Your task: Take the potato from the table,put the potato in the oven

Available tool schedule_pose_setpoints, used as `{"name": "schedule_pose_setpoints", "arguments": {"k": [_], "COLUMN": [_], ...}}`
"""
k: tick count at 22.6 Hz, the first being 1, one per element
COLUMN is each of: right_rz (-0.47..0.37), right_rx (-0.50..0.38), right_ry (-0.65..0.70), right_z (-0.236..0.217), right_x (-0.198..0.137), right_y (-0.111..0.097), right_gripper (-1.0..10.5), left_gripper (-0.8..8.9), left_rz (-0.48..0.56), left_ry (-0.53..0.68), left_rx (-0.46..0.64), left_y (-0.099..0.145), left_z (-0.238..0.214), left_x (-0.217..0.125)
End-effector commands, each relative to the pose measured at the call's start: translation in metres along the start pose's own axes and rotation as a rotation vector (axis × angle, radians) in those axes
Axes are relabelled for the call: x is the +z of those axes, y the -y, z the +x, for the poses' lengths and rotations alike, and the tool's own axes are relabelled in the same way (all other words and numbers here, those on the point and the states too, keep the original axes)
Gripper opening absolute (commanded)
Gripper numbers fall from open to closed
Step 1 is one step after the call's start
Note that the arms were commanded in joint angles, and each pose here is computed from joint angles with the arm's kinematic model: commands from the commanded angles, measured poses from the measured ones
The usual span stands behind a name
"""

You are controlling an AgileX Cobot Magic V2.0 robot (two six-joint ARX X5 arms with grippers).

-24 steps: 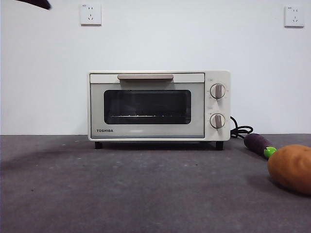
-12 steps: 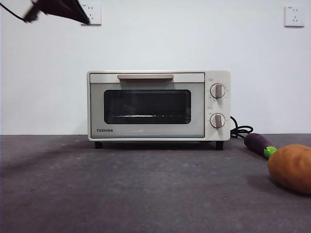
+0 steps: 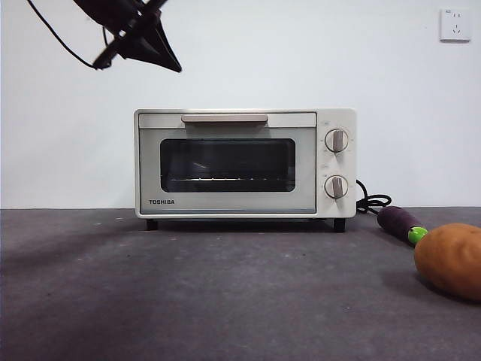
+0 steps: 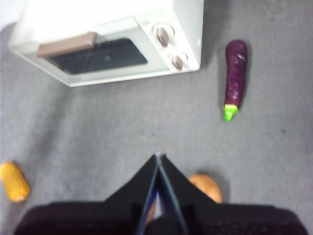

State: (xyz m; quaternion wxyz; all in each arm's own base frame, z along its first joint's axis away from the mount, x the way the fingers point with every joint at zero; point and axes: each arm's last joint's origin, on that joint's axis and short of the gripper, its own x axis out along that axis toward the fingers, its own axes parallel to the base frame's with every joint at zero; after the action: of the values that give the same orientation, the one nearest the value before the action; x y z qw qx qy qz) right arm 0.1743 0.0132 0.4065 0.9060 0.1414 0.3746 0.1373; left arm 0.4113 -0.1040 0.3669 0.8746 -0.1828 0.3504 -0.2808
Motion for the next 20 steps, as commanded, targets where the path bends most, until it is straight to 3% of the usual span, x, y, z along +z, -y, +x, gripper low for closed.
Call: {"name": "schedule_pose_setpoints", "arguments": {"k": [1, 11, 20], "right_rz": [-0.038, -0.043, -0.044], "right_rx": [0.004, 0.001, 0.0], "right_ry": [-0.003, -0.017, -0.023], "right_z": [-0.002, -0.001, -0.001], "right_x": [0.0, -0.001, -0.002], "right_y": [-0.001, 0.0, 0.0], "right_gripper": [0.0, 0.0, 0.0], "left_gripper": [-0.06, -0.06, -0.06], "left_rz": [-0.003, 0.022, 0.057], "left_ry": [-0.034, -0.124, -0.183], "left_rx": [-0.002, 0.071, 0.165], "left_y": [-0.003, -0.002, -0.002], "left_z": [0.019, 0.067, 0.069], "left_x": [-0.002, -0.024, -0.033]}}
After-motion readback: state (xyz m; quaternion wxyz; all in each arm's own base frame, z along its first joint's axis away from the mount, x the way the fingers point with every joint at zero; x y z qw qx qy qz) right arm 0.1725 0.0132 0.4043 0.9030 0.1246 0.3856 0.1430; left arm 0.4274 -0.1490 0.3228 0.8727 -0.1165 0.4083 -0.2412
